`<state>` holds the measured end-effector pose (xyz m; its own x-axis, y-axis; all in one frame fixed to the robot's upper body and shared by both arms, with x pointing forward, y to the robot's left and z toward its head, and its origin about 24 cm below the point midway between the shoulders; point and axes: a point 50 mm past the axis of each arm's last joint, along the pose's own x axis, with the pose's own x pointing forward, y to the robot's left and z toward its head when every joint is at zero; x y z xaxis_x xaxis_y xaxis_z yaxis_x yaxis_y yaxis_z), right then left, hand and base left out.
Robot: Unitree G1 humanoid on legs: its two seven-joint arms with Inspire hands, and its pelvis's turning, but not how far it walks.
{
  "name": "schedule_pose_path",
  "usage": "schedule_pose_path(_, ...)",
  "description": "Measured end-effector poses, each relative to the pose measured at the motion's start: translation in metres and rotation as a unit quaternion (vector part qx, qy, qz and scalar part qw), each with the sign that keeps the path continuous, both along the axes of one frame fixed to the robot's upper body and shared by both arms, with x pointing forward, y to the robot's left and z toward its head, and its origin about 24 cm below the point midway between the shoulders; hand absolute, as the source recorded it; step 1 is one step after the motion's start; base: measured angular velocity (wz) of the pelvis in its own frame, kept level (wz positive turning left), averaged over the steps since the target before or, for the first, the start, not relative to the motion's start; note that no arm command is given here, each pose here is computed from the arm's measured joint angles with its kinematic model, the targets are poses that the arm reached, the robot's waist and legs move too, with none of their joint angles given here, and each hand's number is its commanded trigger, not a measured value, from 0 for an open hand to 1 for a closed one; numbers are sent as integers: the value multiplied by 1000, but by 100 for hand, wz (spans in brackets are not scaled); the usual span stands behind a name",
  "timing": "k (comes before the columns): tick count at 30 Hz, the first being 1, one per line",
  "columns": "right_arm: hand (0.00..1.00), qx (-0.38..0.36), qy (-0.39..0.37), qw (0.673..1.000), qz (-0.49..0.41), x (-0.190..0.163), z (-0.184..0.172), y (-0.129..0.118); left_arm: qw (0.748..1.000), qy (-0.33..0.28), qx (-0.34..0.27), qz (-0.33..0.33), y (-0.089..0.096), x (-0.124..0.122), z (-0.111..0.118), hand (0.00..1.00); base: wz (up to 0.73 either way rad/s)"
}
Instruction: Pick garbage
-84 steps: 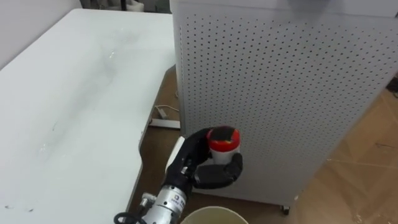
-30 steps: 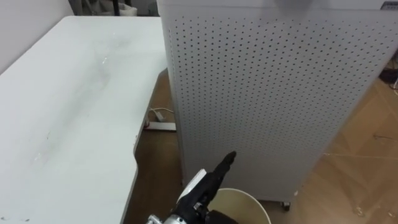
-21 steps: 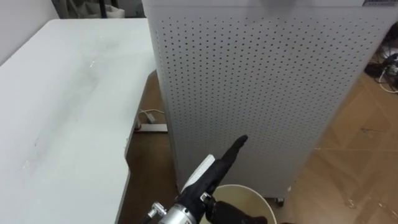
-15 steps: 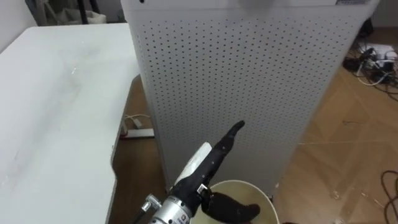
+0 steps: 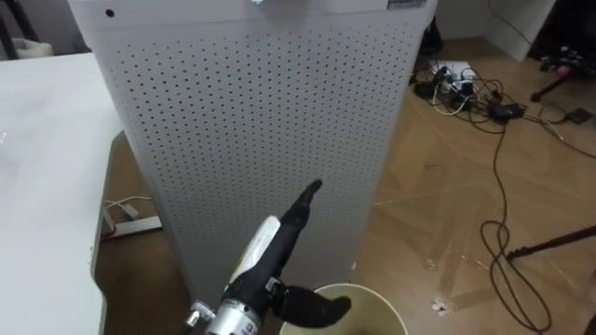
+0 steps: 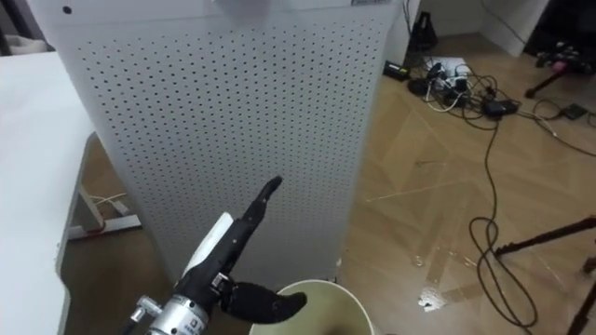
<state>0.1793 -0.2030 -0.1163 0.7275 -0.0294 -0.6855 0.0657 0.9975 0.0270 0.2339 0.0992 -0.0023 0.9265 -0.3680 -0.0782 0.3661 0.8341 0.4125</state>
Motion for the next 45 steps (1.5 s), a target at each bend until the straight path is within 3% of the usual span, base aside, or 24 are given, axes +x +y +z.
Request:
schedule_pose_path(7, 100, 7, -12, 999, 45, -4, 4, 7, 987, 136, 53, 73, 42, -22, -61, 0, -39)
schedule_pose_path(19, 100, -4, -31, 997, 69, 1, 12, 6, 944, 275, 49, 174, 76, -66, -115, 0, -70)
schedule_pose_path(24, 100, -2, -31, 997, 70, 1, 12, 9, 931, 303, 61, 193, 84, -80, -125, 0, -11)
schedule_pose_path(36, 100, 5, -66, 993, 102, 12, 23, 27, 920, 324, 73, 208, 91, -86, -130, 0, 4)
schedule_pose_path(40, 100, 9, -69, 993, 97, 14, 24, 28, 922, 312, 64, 221, 88, -79, -128, 0, 23)
schedule_pose_path(45, 100, 1, -49, 994, 94, 7, 17, 28, 918, 288, 77, 263, 98, -77, -124, 0, 35)
